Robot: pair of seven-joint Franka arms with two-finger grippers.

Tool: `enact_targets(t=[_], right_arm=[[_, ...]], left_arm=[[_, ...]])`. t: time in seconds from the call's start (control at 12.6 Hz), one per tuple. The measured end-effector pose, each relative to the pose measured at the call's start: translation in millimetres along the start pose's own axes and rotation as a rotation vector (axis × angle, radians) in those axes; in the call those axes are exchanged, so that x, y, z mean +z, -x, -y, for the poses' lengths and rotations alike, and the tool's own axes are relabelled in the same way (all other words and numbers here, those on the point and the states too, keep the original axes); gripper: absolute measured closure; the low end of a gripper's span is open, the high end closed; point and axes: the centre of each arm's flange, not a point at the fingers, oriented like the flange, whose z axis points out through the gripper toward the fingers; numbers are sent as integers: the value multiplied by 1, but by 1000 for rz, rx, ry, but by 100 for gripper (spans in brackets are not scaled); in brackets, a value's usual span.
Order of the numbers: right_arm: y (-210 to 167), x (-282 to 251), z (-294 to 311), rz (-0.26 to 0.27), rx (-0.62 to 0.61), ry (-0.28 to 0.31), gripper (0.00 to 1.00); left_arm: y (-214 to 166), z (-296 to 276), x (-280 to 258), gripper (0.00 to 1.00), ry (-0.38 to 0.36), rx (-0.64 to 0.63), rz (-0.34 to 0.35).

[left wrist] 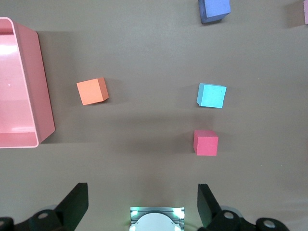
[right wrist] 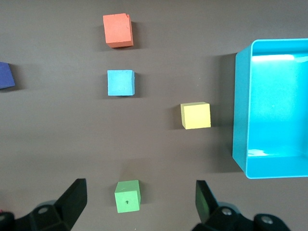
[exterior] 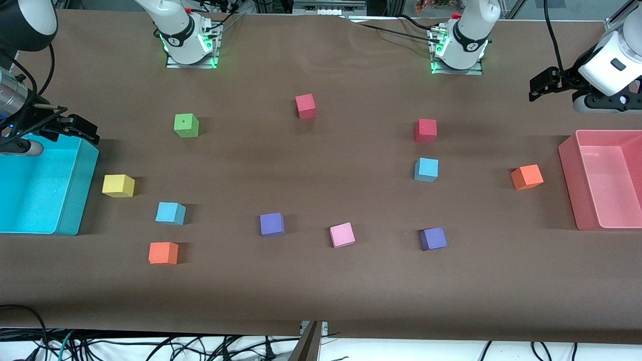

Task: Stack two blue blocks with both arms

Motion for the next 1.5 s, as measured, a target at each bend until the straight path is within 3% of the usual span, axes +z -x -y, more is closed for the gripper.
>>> enact_targets(t=[1.5], right_arm=[[-5,14,6,26,-1,-23,0]], left_arm=[[-2,-2,2,0,7,-15,6]])
